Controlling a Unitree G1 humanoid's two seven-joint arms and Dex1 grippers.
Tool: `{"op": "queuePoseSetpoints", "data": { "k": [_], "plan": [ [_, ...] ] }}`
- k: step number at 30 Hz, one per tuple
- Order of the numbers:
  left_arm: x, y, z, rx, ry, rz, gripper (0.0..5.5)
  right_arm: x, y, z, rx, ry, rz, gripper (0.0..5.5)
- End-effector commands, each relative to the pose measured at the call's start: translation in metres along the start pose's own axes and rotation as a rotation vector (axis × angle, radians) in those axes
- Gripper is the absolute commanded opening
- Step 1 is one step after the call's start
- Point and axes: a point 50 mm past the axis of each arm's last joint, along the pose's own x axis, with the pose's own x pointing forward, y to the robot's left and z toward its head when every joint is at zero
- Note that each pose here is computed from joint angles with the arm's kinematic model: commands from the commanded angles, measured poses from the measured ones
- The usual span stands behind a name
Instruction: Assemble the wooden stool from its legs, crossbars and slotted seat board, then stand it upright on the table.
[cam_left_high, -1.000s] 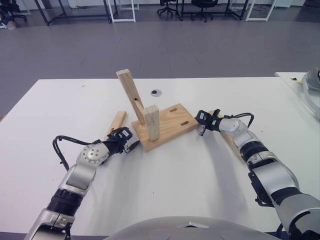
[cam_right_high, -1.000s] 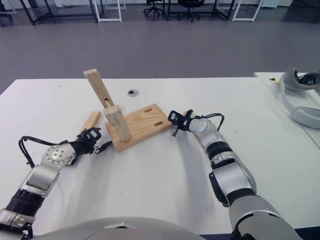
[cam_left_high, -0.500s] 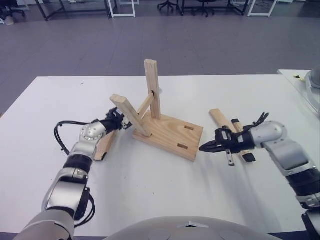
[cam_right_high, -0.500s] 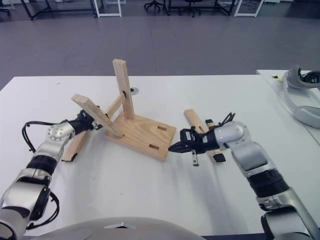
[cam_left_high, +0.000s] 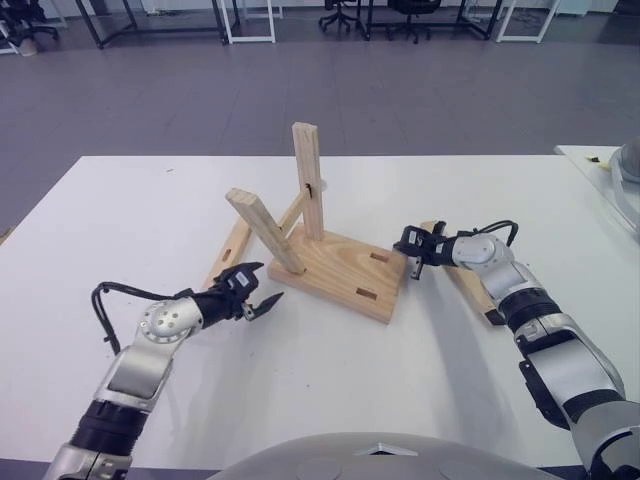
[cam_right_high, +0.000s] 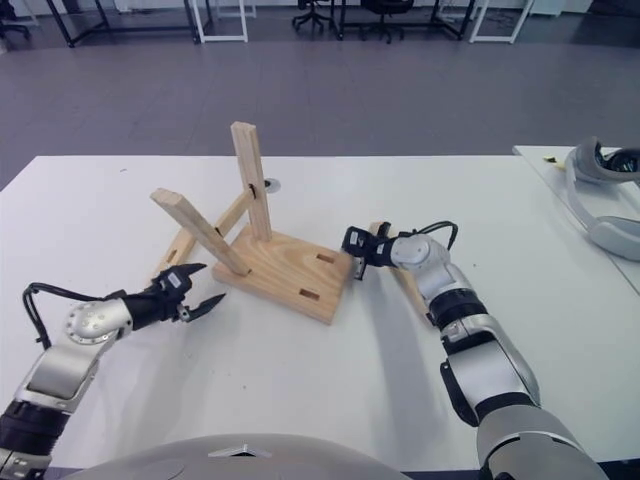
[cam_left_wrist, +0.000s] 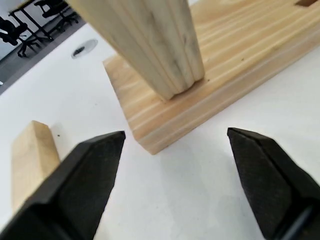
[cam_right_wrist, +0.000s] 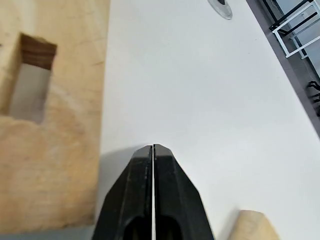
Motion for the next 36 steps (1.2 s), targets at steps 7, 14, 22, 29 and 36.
{"op": "queuePoseSetpoints", "data": {
  "k": [7, 14, 22, 29, 36],
  "plan": [
    [0.067, 0.029, 0.003, -0.007, -0.04, 0.1, 3.77, -0.032, 0.031, 0.009, -0.012, -0.129, 0.251, 0.07],
    [0.052, 0.039, -0.005, -0.113, -0.166, 0.117, 3.77, -0.036, 0.064, 0.035, 0.075, -0.249, 0.295, 0.07],
    [0.025, 0.04, -0.006, -0.136, -0.217, 0.179, 3.77, -0.047, 0.02, 0.029, 0.159, -0.211, -0.131, 0.07],
    [-0.021, 0.043, 0.023, -0.397, -0.42, 0.596, 3.77, -0.096, -0.014, -0.023, 0.627, -0.201, -0.702, 0.24],
    [-0.022, 0.008, 0.051, -0.617, -0.431, 0.648, 3.77, -0.111, 0.02, -0.059, 0.783, -0.047, -0.676, 1.47]
  ]
}}
